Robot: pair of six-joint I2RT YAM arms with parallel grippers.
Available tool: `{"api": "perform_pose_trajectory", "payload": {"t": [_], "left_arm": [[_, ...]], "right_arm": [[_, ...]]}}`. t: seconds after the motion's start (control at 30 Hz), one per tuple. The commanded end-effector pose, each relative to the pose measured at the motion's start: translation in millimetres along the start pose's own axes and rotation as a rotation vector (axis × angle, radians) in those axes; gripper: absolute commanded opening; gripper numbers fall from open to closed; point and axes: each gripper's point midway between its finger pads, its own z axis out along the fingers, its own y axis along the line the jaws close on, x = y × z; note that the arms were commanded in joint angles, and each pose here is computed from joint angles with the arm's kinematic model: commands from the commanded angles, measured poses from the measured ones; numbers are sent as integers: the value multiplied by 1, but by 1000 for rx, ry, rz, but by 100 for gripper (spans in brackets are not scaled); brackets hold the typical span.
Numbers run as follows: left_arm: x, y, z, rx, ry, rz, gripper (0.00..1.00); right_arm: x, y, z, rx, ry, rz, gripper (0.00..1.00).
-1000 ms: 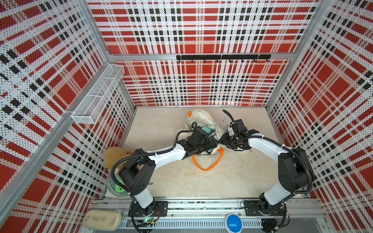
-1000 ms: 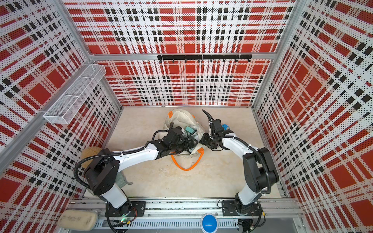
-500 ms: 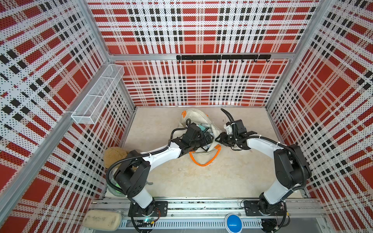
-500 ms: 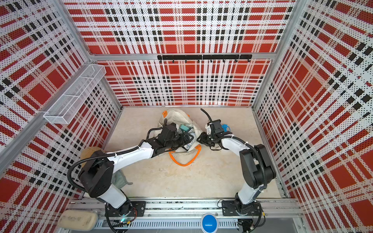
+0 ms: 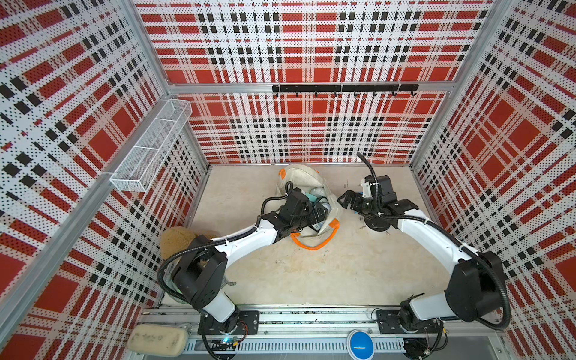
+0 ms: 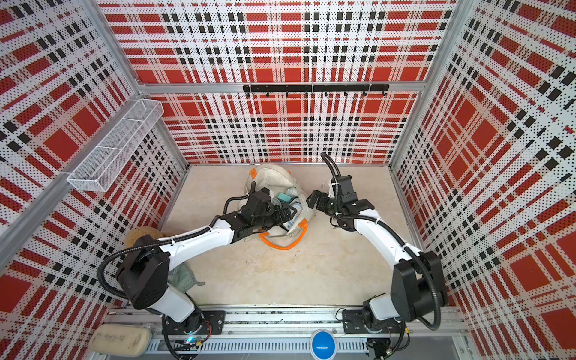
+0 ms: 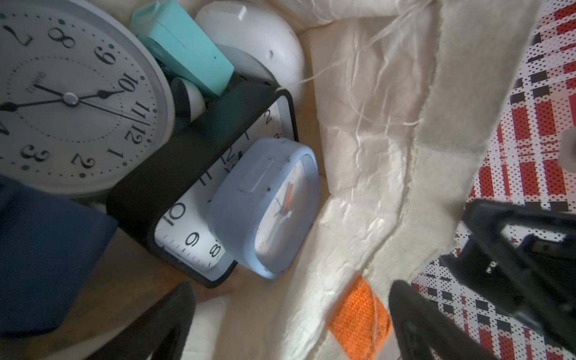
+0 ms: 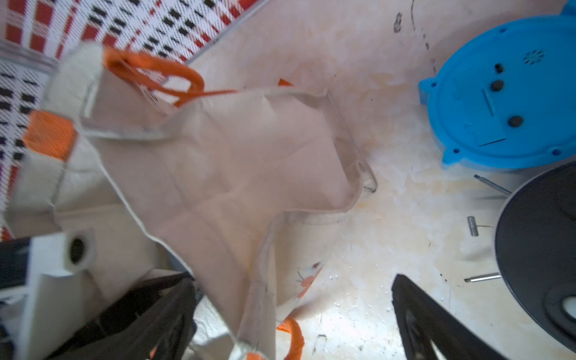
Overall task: Take the alarm clock out of the canvas bag
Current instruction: Pick up the alarm from the canvas bag.
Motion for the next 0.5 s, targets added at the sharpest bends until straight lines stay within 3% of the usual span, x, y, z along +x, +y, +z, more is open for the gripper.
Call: {"api": "perform_pose_trajectory", "payload": {"t": [0.0,0.23,0.47], "left_arm": [[-14,-4,4,-3,-33,-13,100],[-22,-5,16,-13,-43,-21,99],[-24,8,25,-46,-42,-30,99]], "right_arm": [[-20,-12,13,24,-42,182,100],[6,-33,82,72,120,404,100],[39,-31,118,55,208,469,97]]}}
